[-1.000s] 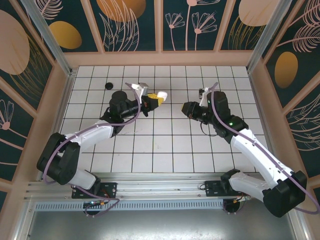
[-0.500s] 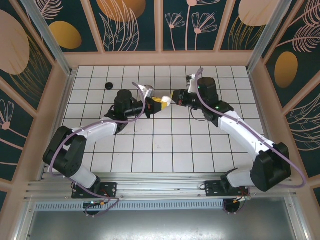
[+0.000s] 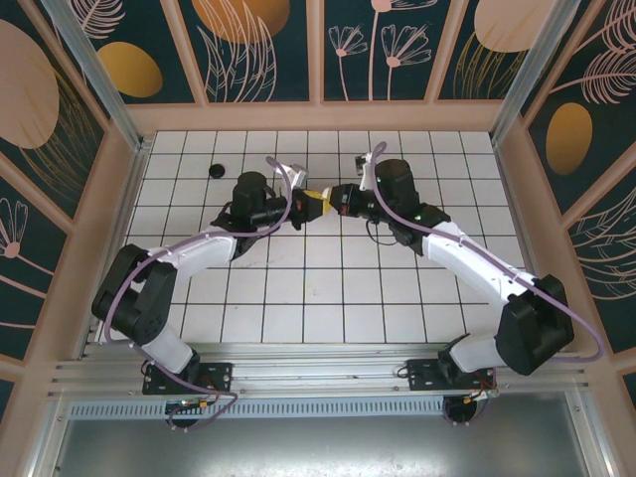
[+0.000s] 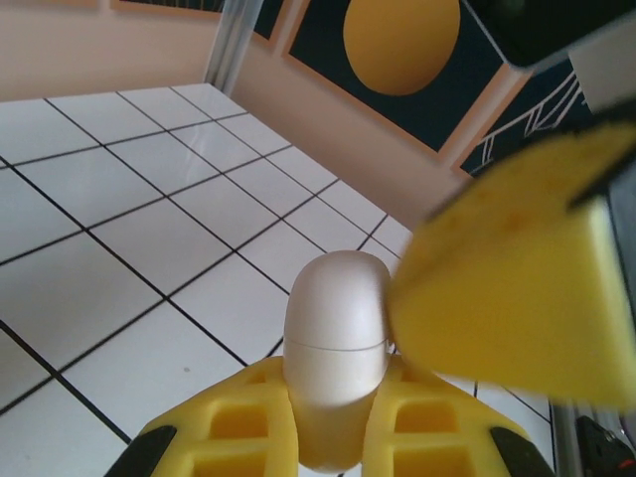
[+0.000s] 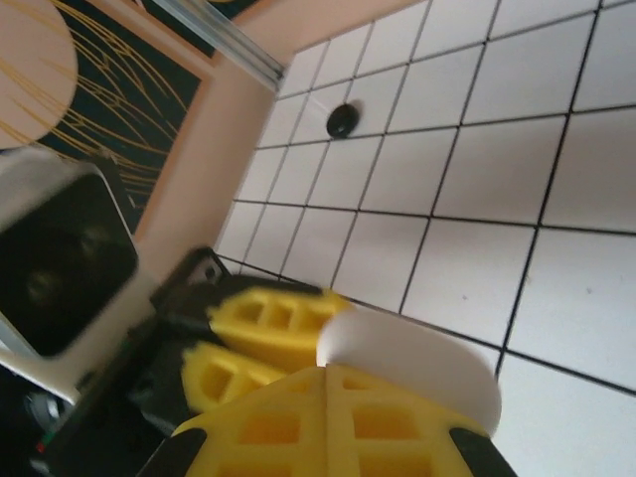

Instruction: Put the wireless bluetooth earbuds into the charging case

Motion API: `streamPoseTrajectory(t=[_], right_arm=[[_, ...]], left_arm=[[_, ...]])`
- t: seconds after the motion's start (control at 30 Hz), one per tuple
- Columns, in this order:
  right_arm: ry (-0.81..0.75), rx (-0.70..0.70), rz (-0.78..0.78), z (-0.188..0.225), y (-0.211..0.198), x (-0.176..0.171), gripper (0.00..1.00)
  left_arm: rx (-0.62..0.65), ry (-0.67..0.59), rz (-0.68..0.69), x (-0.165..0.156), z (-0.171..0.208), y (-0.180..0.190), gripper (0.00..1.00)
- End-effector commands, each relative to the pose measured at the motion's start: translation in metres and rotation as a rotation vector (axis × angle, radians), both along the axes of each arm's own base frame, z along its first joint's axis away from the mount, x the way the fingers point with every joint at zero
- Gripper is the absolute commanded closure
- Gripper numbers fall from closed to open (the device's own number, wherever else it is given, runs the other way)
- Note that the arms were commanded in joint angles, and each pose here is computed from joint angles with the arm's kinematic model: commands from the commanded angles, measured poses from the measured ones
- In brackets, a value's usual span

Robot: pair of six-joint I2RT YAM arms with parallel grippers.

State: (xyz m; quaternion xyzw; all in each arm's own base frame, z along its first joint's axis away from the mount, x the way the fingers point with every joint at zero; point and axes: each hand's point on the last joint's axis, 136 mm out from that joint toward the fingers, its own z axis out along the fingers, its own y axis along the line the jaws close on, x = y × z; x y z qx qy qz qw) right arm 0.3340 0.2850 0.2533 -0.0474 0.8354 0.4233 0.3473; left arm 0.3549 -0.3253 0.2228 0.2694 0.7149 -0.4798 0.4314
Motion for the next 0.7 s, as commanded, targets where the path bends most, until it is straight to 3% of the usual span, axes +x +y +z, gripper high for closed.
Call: streamPoseTrajectory(t=[0.0, 0.1, 0.23, 0.37, 0.67], right_arm=[[-0.006, -0.076, -0.149, -0.002, -0.042, 0.005, 0.94], [-0.031, -0.127, -0.28, -0.006, -0.085, 0.018, 0.85], [-0.056, -0.234, -0.412, -0.027, -0.133, 0.029, 0.62], [-0.061, -0.347, -0.556, -0.049, -0.184, 0.038, 0.51], [-0.034, -0.371, -0.798, -0.091, -0.27, 0.035, 0.16]], left_arm=[[-0.014, 0.025, 0.093, 0.031, 0.002, 0.013, 1.0], [0.004, 0.095, 0.181, 0.051, -0.018, 0.034, 1.0], [0.067, 0.258, 0.302, 0.082, -0.075, 0.066, 1.0], [0.128, 0.387, 0.397, 0.106, -0.117, 0.089, 1.0], [0.254, 0.449, 0.484, 0.143, -0.163, 0.095, 0.98]])
